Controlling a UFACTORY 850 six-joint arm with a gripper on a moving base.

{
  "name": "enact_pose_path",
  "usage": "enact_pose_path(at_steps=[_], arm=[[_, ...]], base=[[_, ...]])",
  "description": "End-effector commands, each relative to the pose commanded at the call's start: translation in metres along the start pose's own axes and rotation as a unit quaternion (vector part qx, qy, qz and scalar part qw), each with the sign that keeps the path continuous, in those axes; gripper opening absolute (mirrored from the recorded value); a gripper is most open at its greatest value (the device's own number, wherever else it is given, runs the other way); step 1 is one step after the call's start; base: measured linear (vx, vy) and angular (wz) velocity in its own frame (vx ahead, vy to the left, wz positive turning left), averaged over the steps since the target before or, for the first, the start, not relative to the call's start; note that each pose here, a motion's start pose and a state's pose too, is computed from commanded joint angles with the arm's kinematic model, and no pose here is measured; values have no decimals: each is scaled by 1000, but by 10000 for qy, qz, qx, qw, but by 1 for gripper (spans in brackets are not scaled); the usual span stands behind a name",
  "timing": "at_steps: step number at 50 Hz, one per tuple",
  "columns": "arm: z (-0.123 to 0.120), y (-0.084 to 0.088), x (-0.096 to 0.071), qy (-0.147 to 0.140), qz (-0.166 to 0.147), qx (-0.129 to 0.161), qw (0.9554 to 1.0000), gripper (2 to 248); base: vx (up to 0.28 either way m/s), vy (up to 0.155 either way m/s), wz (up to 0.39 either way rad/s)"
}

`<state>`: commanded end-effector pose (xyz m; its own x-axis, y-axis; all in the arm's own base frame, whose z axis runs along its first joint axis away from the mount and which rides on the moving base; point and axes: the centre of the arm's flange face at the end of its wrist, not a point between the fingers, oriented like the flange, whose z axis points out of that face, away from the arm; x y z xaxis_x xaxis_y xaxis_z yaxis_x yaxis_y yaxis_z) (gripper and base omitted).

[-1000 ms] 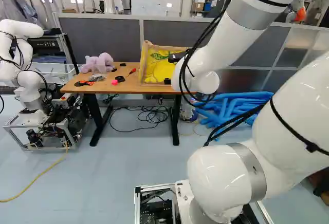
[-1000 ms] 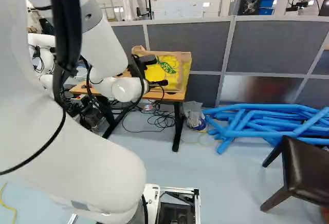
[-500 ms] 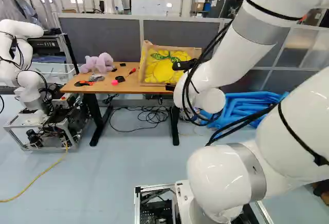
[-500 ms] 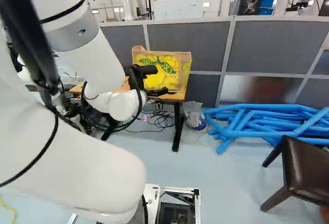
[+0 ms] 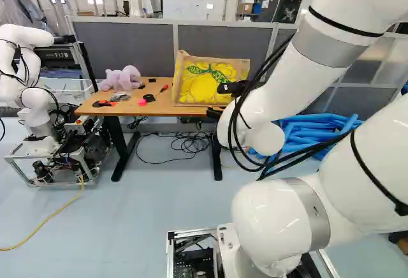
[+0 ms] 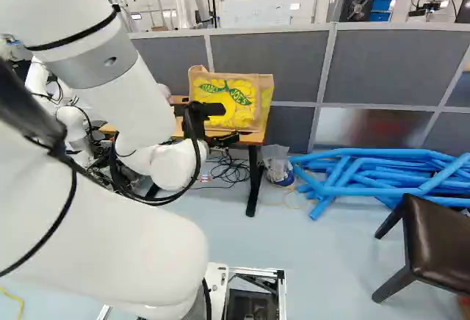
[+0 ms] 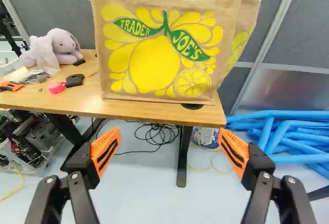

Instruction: Pick up the bag on the ground and place it on the table

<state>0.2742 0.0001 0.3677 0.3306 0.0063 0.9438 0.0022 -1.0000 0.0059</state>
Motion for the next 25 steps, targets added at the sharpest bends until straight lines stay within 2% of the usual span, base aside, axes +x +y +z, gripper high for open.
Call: enact_pose_path(at_steps=[25], arm=[[-3,0,-3,27,31,-1,10000,247]], base=[[0,0,0]])
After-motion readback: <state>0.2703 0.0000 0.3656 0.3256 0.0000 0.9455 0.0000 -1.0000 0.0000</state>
